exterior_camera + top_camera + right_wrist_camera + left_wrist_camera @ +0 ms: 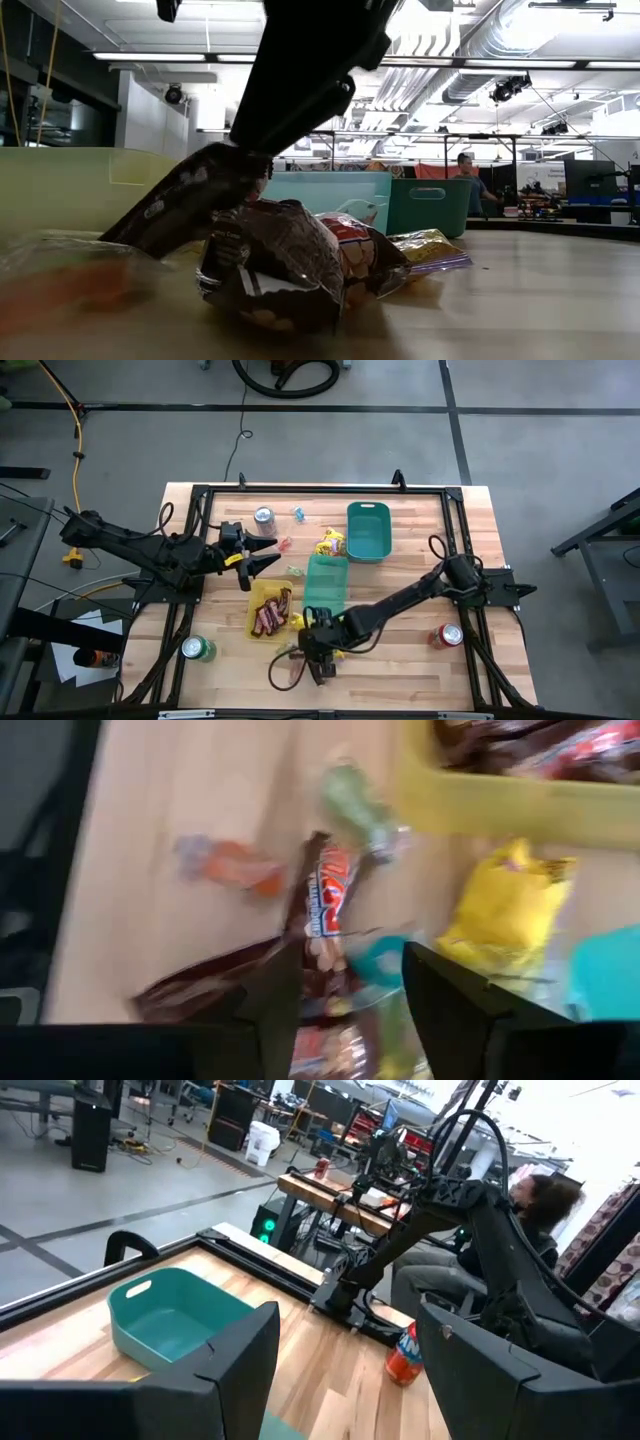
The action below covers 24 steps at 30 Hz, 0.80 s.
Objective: Sort candy
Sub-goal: Put the brown chocolate bar into the yellow bin
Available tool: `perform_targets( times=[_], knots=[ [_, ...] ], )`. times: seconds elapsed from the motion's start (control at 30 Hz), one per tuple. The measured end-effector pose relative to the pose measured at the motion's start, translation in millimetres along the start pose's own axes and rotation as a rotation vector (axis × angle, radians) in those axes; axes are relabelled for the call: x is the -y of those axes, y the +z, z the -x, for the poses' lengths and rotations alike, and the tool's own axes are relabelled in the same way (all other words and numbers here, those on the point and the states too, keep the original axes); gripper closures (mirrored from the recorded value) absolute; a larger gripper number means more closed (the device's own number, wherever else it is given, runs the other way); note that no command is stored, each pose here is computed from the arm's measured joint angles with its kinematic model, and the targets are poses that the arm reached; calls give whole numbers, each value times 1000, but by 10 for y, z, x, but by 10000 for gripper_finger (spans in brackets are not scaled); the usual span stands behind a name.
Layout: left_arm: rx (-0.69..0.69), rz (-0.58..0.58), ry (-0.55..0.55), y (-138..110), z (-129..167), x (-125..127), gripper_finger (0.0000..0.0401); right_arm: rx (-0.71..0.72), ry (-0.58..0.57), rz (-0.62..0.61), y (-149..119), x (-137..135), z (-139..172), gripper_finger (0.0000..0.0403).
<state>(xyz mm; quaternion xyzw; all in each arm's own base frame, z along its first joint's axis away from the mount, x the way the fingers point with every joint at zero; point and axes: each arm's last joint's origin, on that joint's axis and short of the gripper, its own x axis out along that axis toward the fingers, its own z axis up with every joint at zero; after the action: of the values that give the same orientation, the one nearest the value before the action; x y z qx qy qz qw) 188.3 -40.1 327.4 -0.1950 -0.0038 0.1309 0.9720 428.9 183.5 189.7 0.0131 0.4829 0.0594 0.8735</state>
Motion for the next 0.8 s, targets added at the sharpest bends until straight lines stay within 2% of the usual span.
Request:
perform_targets(
  times=[0.17, 0.33, 0.63, 0.73, 0.8],
  knots=[
    [-1, 0, 0, -1, 0, 0, 179, 9, 23, 6, -3, -13, -21, 207],
    [-1, 0, -2, 0, 1, 1, 179, 18, 78, 71, -13, -102, -32, 206],
    [-5, -5, 3, -7, 0, -3, 179, 38, 94, 79, -47, -188, -168, 207],
    [0, -9, 15, -6, 0, -6, 179, 58, 49, 81, -49, -198, -185, 227],
    [3, -21, 17, -3, 0, -7, 179, 47, 32, 80, -68, -200, -194, 264]
  ],
)
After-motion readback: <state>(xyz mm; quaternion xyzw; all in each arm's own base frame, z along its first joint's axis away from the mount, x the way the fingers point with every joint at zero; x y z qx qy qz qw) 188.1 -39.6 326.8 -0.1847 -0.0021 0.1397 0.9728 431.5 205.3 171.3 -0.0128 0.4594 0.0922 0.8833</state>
